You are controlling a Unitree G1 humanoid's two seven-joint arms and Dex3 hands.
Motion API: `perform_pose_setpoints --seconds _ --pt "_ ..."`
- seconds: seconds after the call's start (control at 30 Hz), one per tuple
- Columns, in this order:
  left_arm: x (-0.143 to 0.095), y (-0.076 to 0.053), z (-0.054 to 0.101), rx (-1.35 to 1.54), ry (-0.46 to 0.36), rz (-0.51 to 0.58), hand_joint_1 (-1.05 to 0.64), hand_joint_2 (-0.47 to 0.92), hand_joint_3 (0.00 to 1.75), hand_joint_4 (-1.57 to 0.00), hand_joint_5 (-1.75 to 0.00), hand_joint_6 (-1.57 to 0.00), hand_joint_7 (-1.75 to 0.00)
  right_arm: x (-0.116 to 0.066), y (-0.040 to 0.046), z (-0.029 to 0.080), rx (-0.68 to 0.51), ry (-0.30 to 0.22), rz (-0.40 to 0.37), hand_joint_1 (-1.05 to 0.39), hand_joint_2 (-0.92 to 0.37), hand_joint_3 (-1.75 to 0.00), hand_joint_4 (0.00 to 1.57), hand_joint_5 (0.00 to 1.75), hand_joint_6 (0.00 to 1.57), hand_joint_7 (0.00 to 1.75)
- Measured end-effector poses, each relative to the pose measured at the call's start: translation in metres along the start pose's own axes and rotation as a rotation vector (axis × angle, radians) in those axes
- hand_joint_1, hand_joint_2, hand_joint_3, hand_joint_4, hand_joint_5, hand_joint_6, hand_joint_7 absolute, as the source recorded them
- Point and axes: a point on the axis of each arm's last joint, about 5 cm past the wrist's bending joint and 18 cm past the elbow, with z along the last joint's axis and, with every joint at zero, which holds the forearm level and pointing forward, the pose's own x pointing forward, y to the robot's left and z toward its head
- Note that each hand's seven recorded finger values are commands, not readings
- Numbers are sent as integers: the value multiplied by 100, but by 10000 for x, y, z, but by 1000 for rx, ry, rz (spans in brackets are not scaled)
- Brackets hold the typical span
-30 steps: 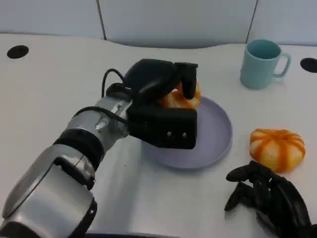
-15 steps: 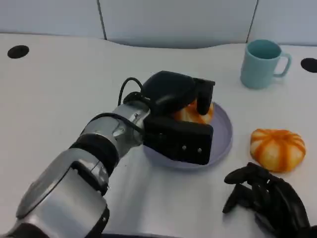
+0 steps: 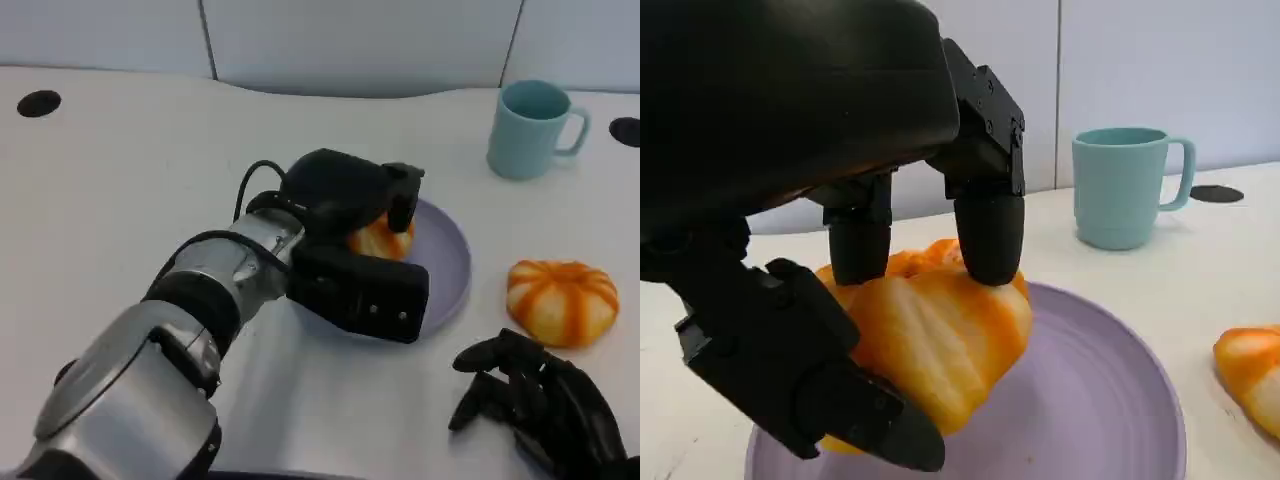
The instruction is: Grasp the bread from the table and place it into the plate.
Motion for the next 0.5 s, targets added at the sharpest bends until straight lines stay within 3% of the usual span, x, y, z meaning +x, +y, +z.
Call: perform_pose_setpoints --seconds 0.2,0.5 --pt "-2 7 -11 -8 12 -42 -80 92 7 0 -114 -1 -94 0 1 2 -1 1 -2 -41 -92 -35 67 149 67 107" --pt "-12 32 -46 -41 30 -77 -85 92 12 0 -103 0 -86 -1 1 -1 4 -1 -1 -41 -92 -35 67 150 67 106"
